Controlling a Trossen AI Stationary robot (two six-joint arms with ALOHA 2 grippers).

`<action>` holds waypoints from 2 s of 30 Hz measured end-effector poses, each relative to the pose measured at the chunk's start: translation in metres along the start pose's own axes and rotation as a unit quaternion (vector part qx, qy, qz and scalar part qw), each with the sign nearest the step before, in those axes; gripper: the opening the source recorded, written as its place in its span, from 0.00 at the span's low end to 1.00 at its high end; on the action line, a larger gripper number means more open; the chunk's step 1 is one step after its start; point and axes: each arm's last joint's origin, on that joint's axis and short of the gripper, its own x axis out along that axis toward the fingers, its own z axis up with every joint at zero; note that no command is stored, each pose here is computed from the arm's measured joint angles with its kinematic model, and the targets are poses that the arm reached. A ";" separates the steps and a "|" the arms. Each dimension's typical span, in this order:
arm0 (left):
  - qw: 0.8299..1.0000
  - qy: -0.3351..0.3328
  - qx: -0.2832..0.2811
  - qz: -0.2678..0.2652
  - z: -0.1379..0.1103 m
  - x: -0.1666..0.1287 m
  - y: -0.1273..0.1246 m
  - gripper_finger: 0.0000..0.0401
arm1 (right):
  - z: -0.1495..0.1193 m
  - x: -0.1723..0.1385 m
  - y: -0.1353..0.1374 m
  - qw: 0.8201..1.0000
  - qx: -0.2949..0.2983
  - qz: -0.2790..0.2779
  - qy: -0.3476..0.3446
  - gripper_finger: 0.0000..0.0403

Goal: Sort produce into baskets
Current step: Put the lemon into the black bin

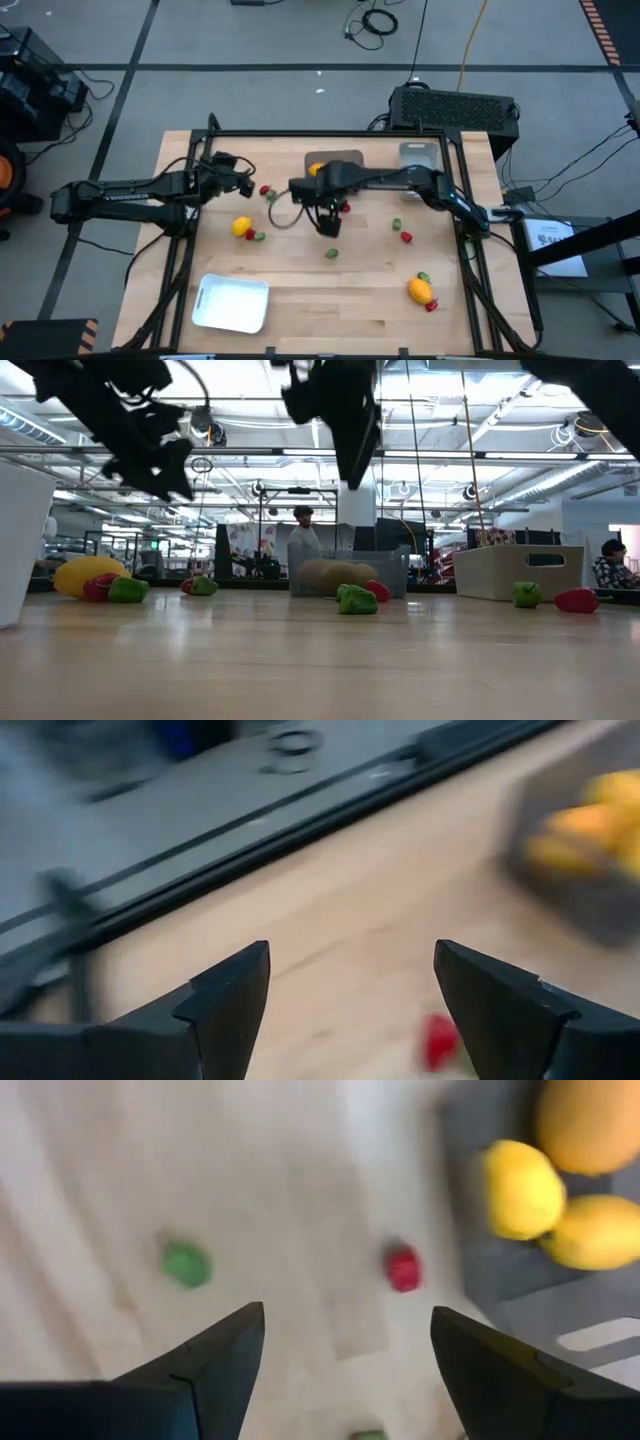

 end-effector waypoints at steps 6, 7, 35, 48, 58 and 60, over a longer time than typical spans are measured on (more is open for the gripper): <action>0.980 -0.047 0.039 -0.189 0.005 0.000 -0.025 0.72 | -0.042 -0.040 0.039 0.999 0.000 0.012 -0.031 0.69; 0.973 -0.054 0.045 -0.218 0.005 -0.002 -0.028 0.72 | -0.051 -0.045 0.043 0.999 0.011 0.012 -0.031 0.69; 0.924 -0.130 0.076 -0.351 0.014 -0.022 -0.049 0.72 | -0.247 0.031 0.092 0.924 0.317 0.049 0.207 0.78; 0.930 -0.120 0.082 -0.337 0.011 -0.017 -0.052 0.72 | -0.240 0.039 0.101 0.933 0.301 0.070 0.185 0.80; 0.932 -0.119 0.082 -0.333 0.011 -0.016 -0.052 0.72 | -0.233 0.070 0.114 0.945 0.246 0.036 0.212 0.82; 0.932 -0.117 0.084 -0.332 0.010 -0.016 -0.052 0.72 | -0.232 0.075 0.115 0.946 0.237 0.032 0.217 0.82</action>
